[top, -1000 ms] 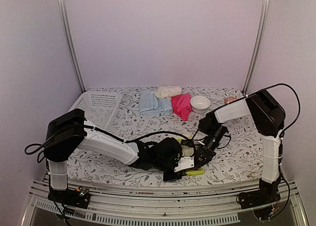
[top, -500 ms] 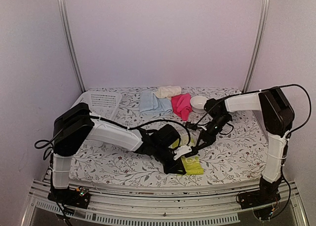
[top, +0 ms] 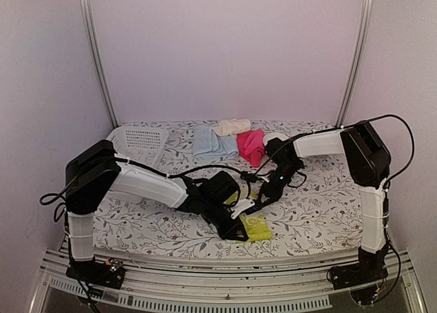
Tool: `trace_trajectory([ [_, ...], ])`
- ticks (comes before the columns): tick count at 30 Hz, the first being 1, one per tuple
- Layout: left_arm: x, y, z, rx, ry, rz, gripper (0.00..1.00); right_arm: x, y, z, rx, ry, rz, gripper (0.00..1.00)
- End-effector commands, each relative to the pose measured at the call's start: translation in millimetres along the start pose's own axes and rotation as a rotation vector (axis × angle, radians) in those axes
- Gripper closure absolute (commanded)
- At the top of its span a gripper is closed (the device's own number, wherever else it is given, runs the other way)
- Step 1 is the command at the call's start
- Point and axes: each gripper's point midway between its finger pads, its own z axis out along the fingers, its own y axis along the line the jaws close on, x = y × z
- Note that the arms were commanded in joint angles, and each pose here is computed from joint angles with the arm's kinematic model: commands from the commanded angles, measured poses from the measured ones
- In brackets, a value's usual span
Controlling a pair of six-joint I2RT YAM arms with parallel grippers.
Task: Roll the towels
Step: Roll the towel at the center of the board.
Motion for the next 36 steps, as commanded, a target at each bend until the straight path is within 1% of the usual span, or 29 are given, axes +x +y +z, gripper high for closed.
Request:
trace_trajectory([
  [1, 9.3, 11.7, -10.6, -0.034, 0.000, -0.125, 1.00, 13.7, -12.5, -7.6, 0.089, 0.013, 0.014, 0.89],
  [6, 11.8, 19.4, -12.7, -0.010, -0.027, -0.214, 1.00, 2.8, 5.0, -49.9, 0.102, -0.091, -0.022, 0.82],
  [9, 12.3, 23.1, -13.2, 0.007, -0.036, -0.253, 1.00, -5.2, 26.6, -80.7, 0.125, -0.166, -0.075, 0.82],
  [12, 10.8, 23.0, -14.5, 0.044, -0.050, -0.285, 1.00, -3.9, 67.1, -100.8, 0.084, -0.253, -0.203, 0.82],
  [15, 9.6, 24.4, -16.1, 0.083, -0.069, -0.324, 1.00, 7.3, 89.0, -104.1, 0.128, -0.290, -0.332, 0.82],
  [20, 11.9, 30.2, -17.3, 0.137, -0.089, -0.418, 1.00, 23.3, 107.5, -74.5, 0.256, -0.215, -0.531, 0.82],
  [21, 11.5, 31.6, -17.3, 0.148, -0.094, -0.436, 1.00, 24.6, 110.3, -67.0, 0.279, -0.194, -0.567, 0.79],
  [24, 13.8, 34.0, -16.1, 0.178, -0.095, -0.488, 1.00, 23.0, 118.2, -46.7, 0.329, -0.148, -0.657, 0.75],
  [30, 17.2, 36.3, -15.8, 0.196, -0.088, -0.525, 1.00, 6.9, 123.3, -18.6, 0.405, -0.114, -0.771, 0.69],
  [36, 21.6, 43.7, -15.6, 0.182, -0.081, -0.546, 1.00, 3.7, 120.8, 12.1, 0.415, -0.067, -0.846, 0.67],
])
